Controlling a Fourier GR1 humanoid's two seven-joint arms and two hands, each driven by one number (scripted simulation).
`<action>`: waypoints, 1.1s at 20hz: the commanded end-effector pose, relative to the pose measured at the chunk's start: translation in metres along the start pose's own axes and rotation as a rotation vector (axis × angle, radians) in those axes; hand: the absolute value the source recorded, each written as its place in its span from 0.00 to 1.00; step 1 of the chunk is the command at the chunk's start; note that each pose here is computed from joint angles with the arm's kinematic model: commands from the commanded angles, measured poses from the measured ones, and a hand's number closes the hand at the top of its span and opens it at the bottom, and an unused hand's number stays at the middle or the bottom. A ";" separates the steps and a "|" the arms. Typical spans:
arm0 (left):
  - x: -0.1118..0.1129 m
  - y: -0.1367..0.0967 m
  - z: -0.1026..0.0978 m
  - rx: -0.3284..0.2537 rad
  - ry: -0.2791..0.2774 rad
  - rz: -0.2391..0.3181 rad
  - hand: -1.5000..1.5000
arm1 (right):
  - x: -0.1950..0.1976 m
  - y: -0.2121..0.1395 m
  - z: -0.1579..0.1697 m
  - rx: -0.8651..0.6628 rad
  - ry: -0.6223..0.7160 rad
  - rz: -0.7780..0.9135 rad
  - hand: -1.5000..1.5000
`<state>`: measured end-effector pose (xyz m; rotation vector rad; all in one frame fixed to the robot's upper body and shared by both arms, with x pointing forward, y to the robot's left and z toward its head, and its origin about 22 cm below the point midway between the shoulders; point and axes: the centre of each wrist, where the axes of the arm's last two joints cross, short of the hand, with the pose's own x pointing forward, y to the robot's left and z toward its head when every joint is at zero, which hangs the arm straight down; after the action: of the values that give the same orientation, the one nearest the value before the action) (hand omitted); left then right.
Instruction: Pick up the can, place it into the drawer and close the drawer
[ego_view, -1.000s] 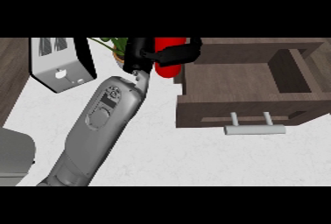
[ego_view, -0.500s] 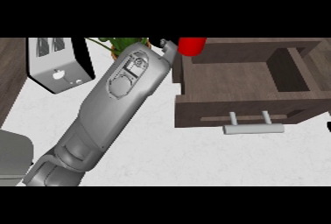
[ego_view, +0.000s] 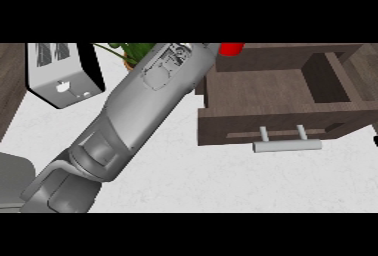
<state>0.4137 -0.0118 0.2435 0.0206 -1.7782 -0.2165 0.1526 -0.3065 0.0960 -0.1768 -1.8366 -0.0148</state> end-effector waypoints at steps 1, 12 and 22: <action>0.009 -0.003 -0.012 -0.003 0.005 -0.023 1.00 | -0.001 0.013 -0.007 0.025 -0.001 -0.020 0.00; -0.031 -0.009 -0.006 0.027 0.012 -0.102 1.00 | 0.001 0.007 -0.021 0.014 -0.008 0.007 0.00; -0.053 -0.009 -0.003 0.066 0.017 -0.161 1.00 | -0.004 0.009 -0.025 0.036 -0.020 -0.010 0.00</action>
<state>0.4269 -0.0161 0.2002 0.1982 -1.7719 -0.2673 0.1740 -0.2972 0.1059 -0.1555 -1.8562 0.0059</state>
